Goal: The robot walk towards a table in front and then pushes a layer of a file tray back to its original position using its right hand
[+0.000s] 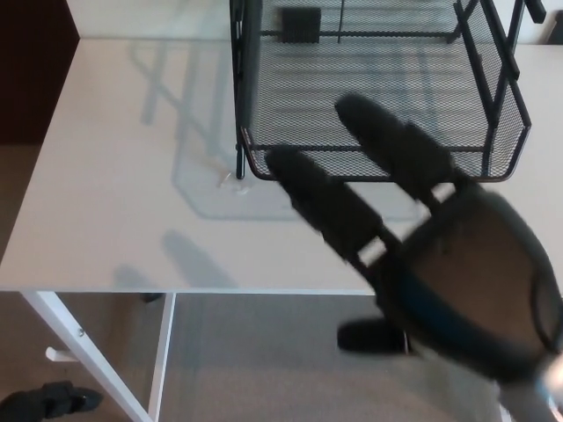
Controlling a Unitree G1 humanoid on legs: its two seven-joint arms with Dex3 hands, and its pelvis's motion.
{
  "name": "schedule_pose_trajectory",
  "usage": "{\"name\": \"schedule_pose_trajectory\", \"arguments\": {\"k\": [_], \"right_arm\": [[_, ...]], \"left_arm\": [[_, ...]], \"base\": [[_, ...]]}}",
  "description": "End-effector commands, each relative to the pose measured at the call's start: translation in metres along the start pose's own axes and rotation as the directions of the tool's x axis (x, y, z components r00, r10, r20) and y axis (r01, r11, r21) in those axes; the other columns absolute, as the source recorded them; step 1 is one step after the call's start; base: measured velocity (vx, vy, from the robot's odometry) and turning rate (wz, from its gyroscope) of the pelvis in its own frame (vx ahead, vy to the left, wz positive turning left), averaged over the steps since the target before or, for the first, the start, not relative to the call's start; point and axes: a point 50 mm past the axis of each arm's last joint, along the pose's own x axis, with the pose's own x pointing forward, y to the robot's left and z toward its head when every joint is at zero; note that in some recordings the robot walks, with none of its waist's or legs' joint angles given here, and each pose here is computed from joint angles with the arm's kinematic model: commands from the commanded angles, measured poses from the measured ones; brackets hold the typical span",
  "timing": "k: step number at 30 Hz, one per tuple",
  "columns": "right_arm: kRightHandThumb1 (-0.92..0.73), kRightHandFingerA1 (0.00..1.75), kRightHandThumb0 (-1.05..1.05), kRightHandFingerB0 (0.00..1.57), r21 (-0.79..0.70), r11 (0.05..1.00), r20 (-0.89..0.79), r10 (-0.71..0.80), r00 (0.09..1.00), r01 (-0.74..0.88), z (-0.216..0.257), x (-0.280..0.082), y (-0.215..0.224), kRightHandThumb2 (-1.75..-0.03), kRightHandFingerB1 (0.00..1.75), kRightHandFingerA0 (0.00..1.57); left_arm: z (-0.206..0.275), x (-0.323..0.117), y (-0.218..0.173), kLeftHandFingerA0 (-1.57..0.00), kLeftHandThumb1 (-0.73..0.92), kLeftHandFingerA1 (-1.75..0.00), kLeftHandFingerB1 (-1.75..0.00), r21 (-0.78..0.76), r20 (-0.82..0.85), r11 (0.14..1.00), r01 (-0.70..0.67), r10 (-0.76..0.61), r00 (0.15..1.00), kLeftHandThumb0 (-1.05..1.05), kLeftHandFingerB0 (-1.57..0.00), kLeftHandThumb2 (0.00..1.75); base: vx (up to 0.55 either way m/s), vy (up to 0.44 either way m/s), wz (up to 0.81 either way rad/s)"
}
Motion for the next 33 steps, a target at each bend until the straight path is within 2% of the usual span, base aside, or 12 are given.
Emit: {"name": "schedule_pose_trajectory", "arguments": {"k": [1,5,10,12,14,17,19,22,25,27,28,33], "right_arm": [[-0.59,0.00,-0.85,0.00,0.373,0.923,-0.029,-0.092,0.995,0.096,0.017,-0.053,-0.020,-0.88,0.00,0.00],[-0.59,0.00,-0.88,0.00,0.468,0.876,-0.154,-0.051,0.987,0.118,0.012,-0.077,-0.013,-0.88,0.00,0.00],[-0.55,0.00,-0.79,0.00,0.685,0.709,-0.396,0.170,0.902,0.167,-0.001,-0.125,0.016,-0.82,0.00,0.00],[-0.57,0.03,-0.85,0.00,0.693,0.696,-0.434,0.194,0.880,0.189,-0.004,-0.131,0.024,-0.87,0.00,0.00],[-0.59,0.06,-0.82,0.00,0.729,0.643,-0.498,0.261,0.827,0.235,-0.007,-0.147,0.059,-0.91,0.07,0.00],[-0.54,0.09,-0.76,0.00,0.762,0.579,-0.538,0.314,0.783,0.291,-0.008,-0.160,0.082,-0.88,0.11,0.01],[-0.50,0.22,-0.78,0.07,0.772,0.555,-0.556,0.351,0.753,0.311,-0.012,-0.164,0.103,-0.82,0.06,0.09],[-0.51,0.34,-0.76,0.06,0.790,0.545,-0.549,0.422,0.721,0.282,-0.022,-0.166,0.130,-0.85,0.13,0.07],[-0.54,0.22,-0.83,0.09,0.842,0.404,-0.538,0.576,0.615,0.358,-0.033,-0.172,0.157,-0.88,0.14,0.09],[-0.53,0.37,-0.81,0.12,0.846,0.371,-0.532,0.623,0.574,0.383,-0.035,-0.176,0.165,-0.89,0.22,0.03],[-0.55,0.24,-0.85,0.12,0.846,0.364,-0.530,0.647,0.548,0.389,-0.035,-0.181,0.168,-0.87,0.09,0.10],[-0.55,0.19,-0.84,0.05,0.848,0.382,-0.529,0.651,0.544,0.367,-0.033,-0.191,0.171,-0.89,0.05,0.06]], "left_arm": [[-0.005,-0.002,0.001,-0.49,0.68,-0.41,-0.35,0.021,-0.022,1.000,0.000,0.000,1.000,-0.29,-0.33,0.61],[-0.010,-0.005,-0.004,-0.50,0.68,-0.43,-0.36,0.012,-0.009,1.000,0.006,-0.006,1.000,-0.27,-0.33,0.60],[-0.010,-0.010,-0.011,-0.49,0.67,-0.42,-0.36,-0.044,0.017,0.999,0.005,-0.005,1.000,-0.29,-0.34,0.60],[-0.011,-0.012,-0.012,-0.49,0.68,-0.42,-0.36,-0.044,0.020,0.999,0.004,-0.003,1.000,-0.29,-0.33,0.60],[-0.015,-0.016,-0.017,-0.49,0.68,-0.42,-0.36,-0.036,0.028,0.999,0.019,-0.018,0.999,-0.30,-0.33,0.61],[-0.017,-0.018,-0.024,-0.48,0.68,-0.42,-0.36,-0.046,0.019,0.998,0.036,-0.035,0.999,-0.29,-0.33,0.61],[-0.015,-0.017,-0.024,-0.49,0.69,-0.41,-0.36,-0.032,0.019,0.999,0.026,-0.026,0.999,-0.29,-0.34,0.61],[-0.012,-0.016,-0.018,-0.50,0.69,-0.42,-0.36,-0.013,0.024,1.000,-0.005,0.006,1.000,-0.28,-0.34,0.61],[-0.011,-0.014,-0.013,-0.50,0.69,-0.42,-0.36,-0.041,0.022,0.999,-0.011,0.012,1.000,-0.28,-0.33,0.60],[-0.012,-0.014,-0.013,-0.50,0.68,-0.42,-0.36,-0.043,0.015,0.999,-0.011,0.011,1.000,-0.28,-0.33,0.60],[-0.014,-0.014,-0.014,-0.50,0.68,-0.42,-0.36,-0.039,0.011,0.999,-0.006,0.006,1.000,-0.29,-0.33,0.60],[-0.018,-0.015,-0.020,-0.49,0.68,-0.42,-0.36,-0.035,-0.008,0.999,0.018,-0.019,1.000,-0.28,-0.33,0.60]], "base": [[0.00,0.000,0.00],[0.00,0.000,0.00],[0.00,0.000,0.00],[0.00,0.000,0.00],[0.00,0.000,0.00],[0.00,0.000,0.00],[0.00,0.000,0.00],[0.00,0.000,0.00],[0.00,0.000,0.00],[0.00,0.000,0.00],[0.00,0.000,0.00],[0.00,0.000,0.00]]}}
